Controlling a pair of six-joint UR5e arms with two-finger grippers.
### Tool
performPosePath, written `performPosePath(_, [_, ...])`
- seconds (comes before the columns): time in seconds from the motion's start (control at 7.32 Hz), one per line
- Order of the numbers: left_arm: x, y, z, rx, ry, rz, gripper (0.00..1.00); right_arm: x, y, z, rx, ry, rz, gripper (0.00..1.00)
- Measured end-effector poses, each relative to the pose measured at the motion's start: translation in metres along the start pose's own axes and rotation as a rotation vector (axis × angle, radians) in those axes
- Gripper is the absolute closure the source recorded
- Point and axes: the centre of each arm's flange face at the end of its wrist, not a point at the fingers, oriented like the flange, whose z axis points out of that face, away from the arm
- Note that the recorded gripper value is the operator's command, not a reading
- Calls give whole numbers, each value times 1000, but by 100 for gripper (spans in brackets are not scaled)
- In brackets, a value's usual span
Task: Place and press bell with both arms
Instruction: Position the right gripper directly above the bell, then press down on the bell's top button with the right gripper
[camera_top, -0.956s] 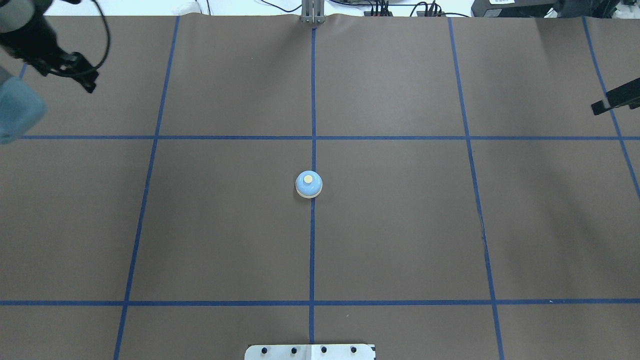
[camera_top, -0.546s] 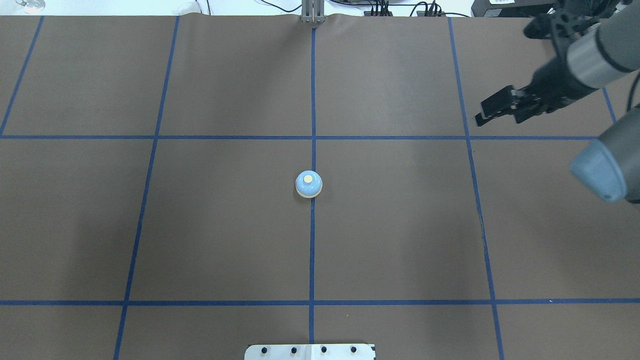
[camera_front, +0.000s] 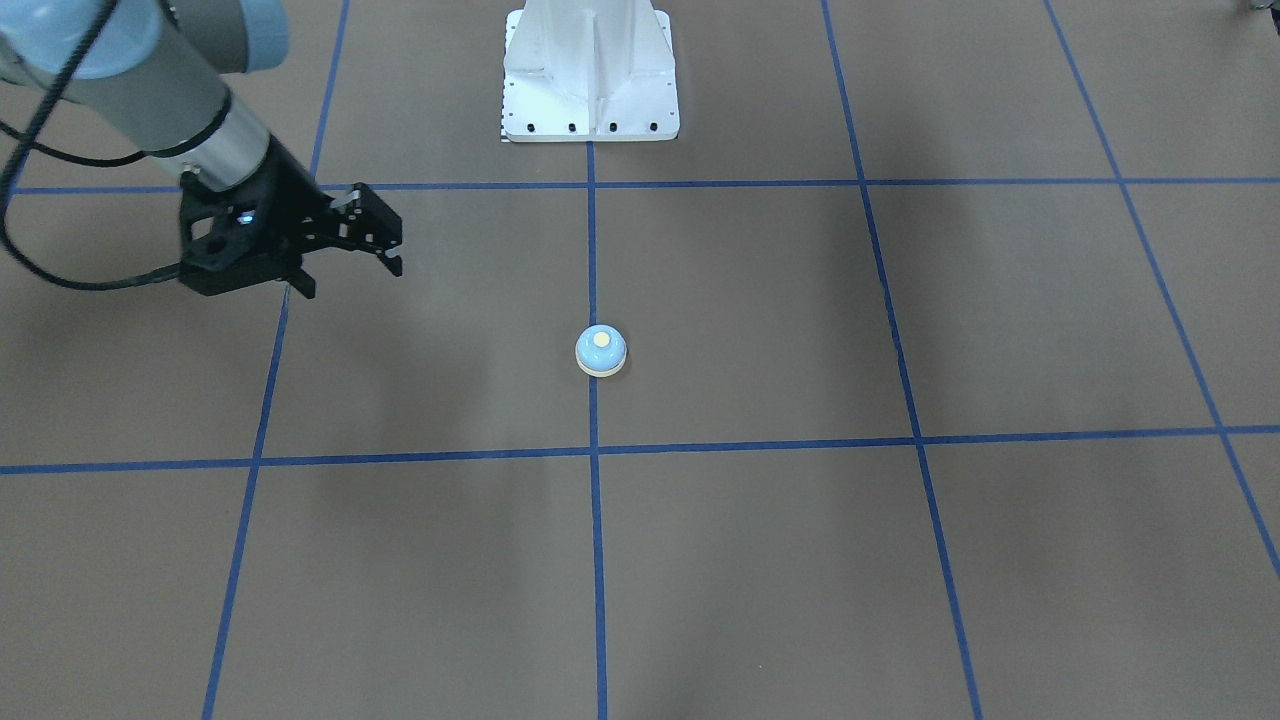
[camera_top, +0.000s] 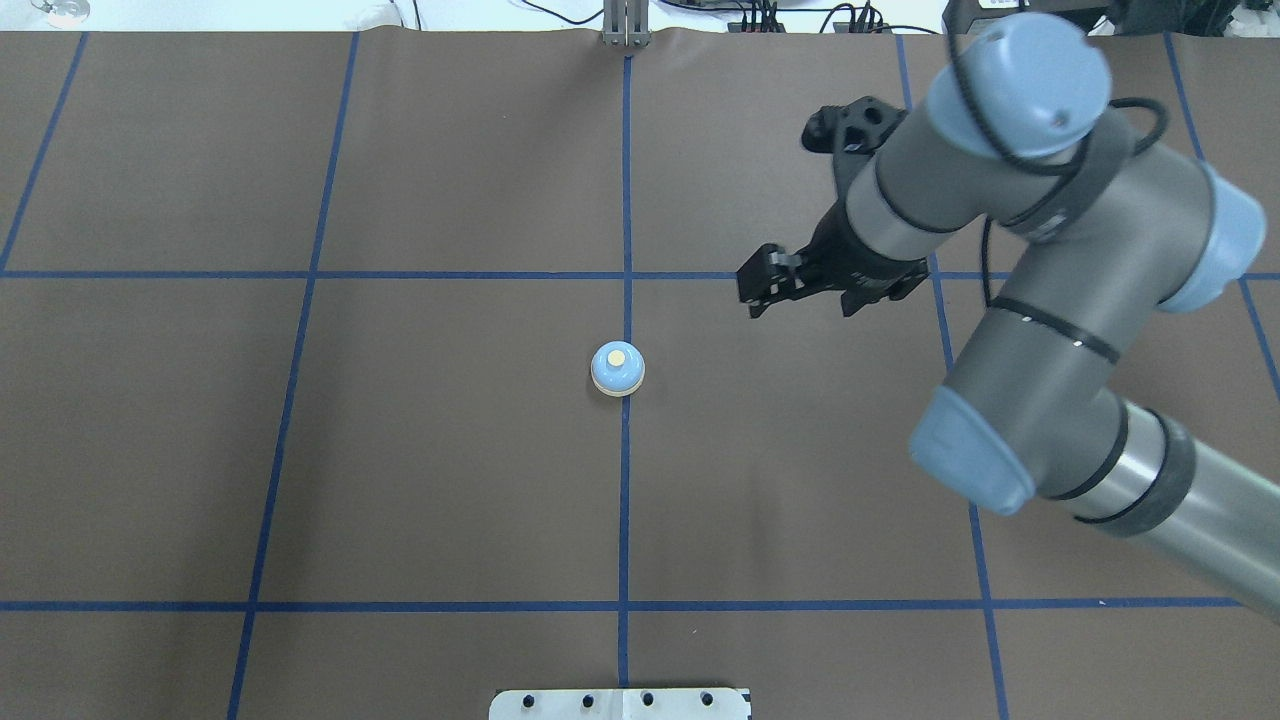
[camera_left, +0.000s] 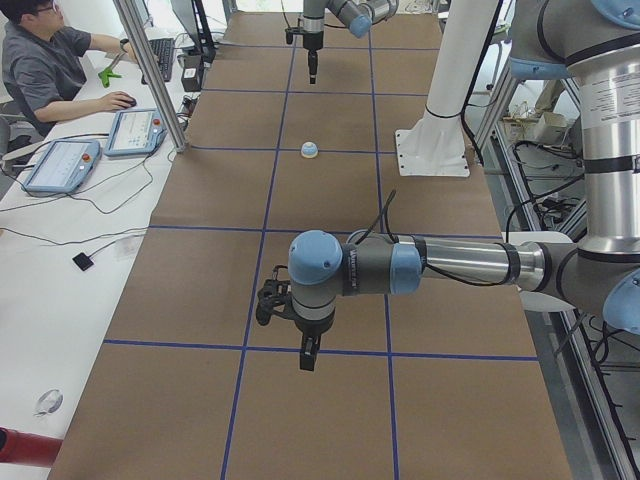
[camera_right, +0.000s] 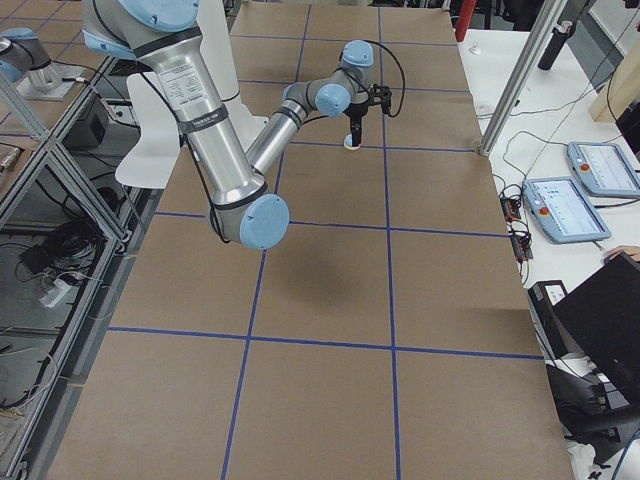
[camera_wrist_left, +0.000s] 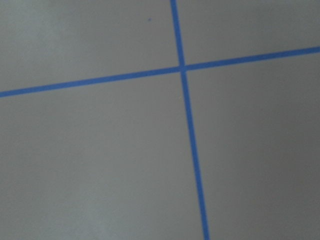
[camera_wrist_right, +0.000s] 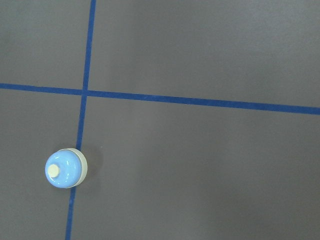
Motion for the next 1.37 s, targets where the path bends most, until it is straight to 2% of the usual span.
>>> performPosePath(0.14, [-5,9,3,-3,2,-5,0,-38,16,14,3,28,17,16])
performPosePath(0.27, [-7,15,6,-8,2,-10,0,-78,23,31,8,49,40,55])
performPosePath(0.41, [-8,19,8,-12,3,-14,0,-122,18,54,14,78,66,100])
performPosePath(0.68, [-10,25,10,-18,3,-20,0,-175,7,85,7,122,93,100])
performPosePath(1.09, [-10,30,12,-21,6,-23,0,-181,-1,133,-12,153,86,100])
performPosePath(1.37, [-10,30,12,-19,6,-21,0,-175,-4,148,-15,158,81,100])
